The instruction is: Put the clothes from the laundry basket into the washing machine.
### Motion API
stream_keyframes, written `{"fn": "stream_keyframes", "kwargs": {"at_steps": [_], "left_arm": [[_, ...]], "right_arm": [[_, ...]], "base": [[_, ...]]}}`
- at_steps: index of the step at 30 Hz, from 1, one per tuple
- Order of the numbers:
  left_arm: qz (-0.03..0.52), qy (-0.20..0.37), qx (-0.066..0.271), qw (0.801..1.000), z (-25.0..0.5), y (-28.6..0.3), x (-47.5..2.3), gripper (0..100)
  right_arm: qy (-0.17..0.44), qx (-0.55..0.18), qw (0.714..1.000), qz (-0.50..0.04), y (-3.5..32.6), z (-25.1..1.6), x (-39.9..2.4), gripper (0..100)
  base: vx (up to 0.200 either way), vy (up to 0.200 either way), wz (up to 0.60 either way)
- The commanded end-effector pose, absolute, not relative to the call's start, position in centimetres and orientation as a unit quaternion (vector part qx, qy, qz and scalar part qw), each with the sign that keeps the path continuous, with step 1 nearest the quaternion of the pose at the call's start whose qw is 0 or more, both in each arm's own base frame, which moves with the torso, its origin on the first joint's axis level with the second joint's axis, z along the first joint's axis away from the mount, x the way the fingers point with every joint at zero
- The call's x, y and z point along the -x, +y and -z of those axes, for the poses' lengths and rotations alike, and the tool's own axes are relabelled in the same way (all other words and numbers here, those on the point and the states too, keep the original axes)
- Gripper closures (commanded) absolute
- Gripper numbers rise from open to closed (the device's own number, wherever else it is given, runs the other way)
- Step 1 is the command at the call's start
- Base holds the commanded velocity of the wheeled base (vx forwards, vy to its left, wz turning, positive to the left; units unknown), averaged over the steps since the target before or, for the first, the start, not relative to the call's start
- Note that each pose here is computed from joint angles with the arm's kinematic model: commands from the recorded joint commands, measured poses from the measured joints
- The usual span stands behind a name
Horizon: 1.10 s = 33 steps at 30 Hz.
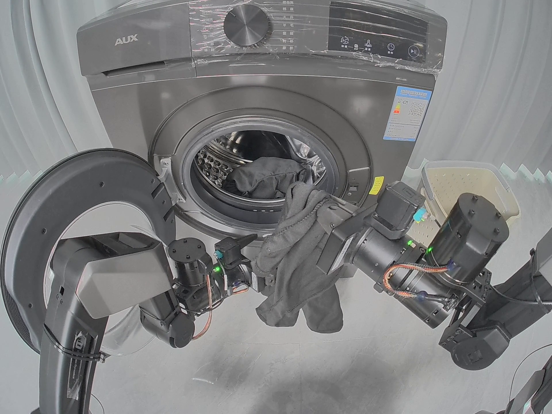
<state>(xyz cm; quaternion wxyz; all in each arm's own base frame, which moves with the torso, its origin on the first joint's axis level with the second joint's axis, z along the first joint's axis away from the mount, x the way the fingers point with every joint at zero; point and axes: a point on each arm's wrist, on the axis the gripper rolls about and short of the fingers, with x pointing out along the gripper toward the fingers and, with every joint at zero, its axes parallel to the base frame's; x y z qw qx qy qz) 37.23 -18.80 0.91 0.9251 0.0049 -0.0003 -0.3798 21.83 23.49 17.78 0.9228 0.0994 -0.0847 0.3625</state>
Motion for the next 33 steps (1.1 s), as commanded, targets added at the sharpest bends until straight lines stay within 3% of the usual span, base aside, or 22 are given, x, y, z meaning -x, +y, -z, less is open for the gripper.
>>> {"fn": "stream_keyframes", "kwargs": {"at_steps": [1,14,15,28,33], "left_arm": [[0.386,-0.002,-0.005,0.922,-0.7,-19.3,-37.2,0],[0.391,-0.032,-0.014,0.92,-0.9,-20.0,-38.4,0],[0.391,-0.033,-0.014,0.92,-0.9,-20.1,-38.4,100],[0.384,-0.034,-0.015,0.923,-1.2,-19.7,-38.4,100],[0.368,-0.039,-0.014,0.929,-3.4,-18.3,-37.5,100]], "right_arm": [[-0.081,-0.098,0.922,-0.365,23.7,-17.5,-21.8,100],[-0.074,-0.096,0.922,-0.369,24.1,-17.1,-21.8,100],[-0.074,-0.096,0.922,-0.369,24.1,-17.0,-21.8,100],[-0.072,-0.092,0.926,-0.36,23.7,-16.8,-22.3,100],[-0.071,-0.088,0.935,-0.336,22.6,-16.8,-23.5,100]], "base": [[0.0,0.0,0.0],[0.0,0.0,0.0],[0.0,0.0,0.0],[0.0,0.0,0.0],[0.0,0.0,0.0]]}}
